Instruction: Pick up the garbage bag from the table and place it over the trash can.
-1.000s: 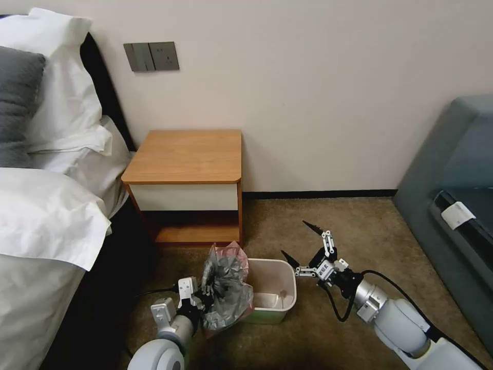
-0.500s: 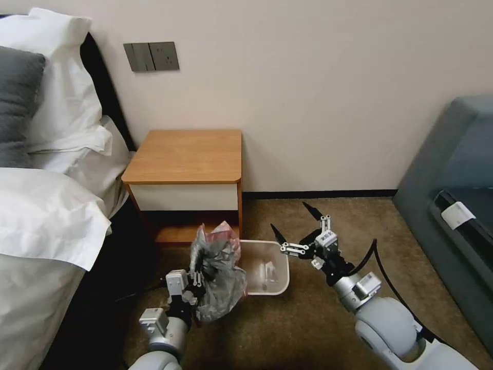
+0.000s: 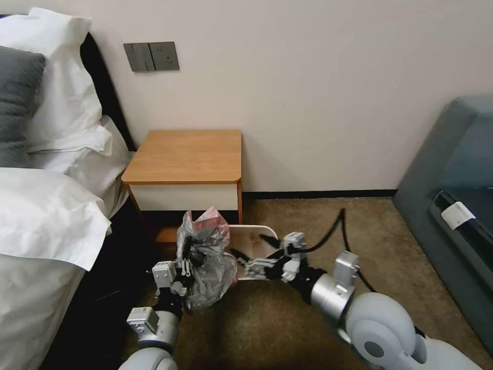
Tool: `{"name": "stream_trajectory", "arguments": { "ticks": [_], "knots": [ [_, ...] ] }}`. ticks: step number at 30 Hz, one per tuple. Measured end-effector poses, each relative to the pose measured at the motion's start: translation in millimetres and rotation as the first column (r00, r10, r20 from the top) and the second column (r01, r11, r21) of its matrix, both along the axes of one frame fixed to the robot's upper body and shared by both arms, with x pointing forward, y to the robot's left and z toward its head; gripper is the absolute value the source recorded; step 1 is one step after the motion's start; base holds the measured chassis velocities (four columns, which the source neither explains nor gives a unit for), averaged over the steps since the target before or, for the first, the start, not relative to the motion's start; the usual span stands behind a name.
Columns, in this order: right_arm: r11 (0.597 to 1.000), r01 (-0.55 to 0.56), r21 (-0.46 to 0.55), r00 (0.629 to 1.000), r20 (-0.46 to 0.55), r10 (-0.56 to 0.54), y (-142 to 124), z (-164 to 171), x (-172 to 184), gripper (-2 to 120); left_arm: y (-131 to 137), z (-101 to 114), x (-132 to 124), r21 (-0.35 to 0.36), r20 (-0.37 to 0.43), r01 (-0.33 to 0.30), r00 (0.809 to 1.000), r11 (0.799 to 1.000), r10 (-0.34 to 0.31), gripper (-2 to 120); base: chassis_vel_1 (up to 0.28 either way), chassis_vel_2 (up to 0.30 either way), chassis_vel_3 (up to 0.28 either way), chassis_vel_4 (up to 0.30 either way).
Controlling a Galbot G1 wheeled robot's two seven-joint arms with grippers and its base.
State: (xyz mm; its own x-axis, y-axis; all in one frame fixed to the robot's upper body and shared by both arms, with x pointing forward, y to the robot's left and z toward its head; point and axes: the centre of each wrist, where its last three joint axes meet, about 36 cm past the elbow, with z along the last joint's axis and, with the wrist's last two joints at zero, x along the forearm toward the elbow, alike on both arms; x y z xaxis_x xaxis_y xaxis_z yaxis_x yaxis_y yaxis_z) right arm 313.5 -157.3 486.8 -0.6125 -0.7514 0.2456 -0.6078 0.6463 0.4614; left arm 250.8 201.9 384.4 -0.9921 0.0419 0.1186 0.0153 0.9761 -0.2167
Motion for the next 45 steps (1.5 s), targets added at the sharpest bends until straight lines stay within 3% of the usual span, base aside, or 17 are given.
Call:
{"name": "stream_trajectory", "arguments": {
  "ticks": [8,23,45],
  "knots": [
    [0.999,0.016,-0.028,0.998,-0.058,-0.018,20.9,-22.3,20.1,100,-3.3,-1.7,-0.7,-0.004,-0.008,0.009,1.0,1.0,-0.009,8,0.0,0.0,0.0,0.0],
    [0.998,0.033,-0.047,0.999,-0.042,-0.035,34.4,-43.1,40.1,97,-7.6,-0.2,-5.5,-0.007,-0.014,0.029,0.999,1.0,-0.029,8,0.0,0.0,0.0,0.0],
    [0.998,0.035,-0.057,0.999,0.0,-0.035,35.2,-51.2,41.2,18,-5.6,-0.3,-5.0,0.0,-0.019,0.027,0.999,1.0,-0.027,8,0.0,0.0,0.0,0.0]
  ]
}}
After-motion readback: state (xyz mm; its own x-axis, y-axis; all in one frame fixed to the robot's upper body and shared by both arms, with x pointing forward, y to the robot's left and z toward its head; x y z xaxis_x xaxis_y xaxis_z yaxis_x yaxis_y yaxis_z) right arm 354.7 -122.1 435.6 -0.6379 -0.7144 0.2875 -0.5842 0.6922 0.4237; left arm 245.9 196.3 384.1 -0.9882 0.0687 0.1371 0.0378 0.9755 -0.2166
